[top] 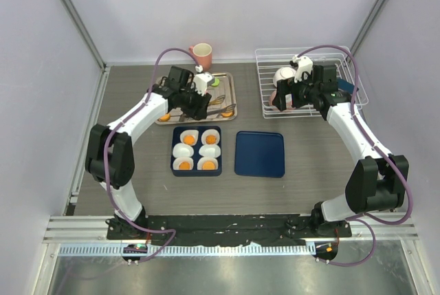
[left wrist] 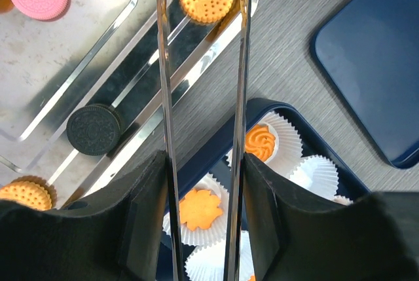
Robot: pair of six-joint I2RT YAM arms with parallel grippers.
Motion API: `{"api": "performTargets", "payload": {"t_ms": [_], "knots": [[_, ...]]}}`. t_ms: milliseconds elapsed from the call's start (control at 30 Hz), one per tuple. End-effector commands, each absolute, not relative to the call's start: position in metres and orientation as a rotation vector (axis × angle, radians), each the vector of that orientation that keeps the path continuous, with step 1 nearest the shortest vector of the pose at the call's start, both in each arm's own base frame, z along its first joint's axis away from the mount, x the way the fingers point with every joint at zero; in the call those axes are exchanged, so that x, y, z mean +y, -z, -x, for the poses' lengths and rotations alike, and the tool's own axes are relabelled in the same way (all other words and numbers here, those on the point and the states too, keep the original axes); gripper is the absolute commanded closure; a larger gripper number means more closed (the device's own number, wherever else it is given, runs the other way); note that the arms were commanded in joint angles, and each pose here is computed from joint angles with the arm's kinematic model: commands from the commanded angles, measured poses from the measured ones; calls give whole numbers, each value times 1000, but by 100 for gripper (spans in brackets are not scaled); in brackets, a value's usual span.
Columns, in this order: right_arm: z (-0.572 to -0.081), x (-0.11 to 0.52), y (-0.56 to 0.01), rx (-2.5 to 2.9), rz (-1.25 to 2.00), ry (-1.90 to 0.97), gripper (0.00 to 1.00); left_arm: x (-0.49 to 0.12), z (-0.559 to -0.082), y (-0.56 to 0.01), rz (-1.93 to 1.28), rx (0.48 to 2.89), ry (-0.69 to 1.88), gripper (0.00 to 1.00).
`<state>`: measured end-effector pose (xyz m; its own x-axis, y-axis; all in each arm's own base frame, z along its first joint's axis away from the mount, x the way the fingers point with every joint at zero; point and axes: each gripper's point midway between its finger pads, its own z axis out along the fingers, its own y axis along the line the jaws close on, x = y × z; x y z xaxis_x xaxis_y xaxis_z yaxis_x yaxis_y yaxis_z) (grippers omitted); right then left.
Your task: Pack the cookies
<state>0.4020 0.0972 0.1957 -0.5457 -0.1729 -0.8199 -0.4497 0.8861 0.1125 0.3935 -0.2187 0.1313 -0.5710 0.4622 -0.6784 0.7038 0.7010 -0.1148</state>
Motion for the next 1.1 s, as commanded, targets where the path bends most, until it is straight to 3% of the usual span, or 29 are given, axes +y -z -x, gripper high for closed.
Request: {"api": "performTargets", "payload": {"t_ms": [0, 1067], "knots": [[-403, 98, -209, 2103, 463, -385, 0, -220, -398, -135, -916, 2229, 462, 49], [-404, 97, -206, 2110, 465, -378, 0, -215, -393, -116, -937, 2273, 390, 51]]}}
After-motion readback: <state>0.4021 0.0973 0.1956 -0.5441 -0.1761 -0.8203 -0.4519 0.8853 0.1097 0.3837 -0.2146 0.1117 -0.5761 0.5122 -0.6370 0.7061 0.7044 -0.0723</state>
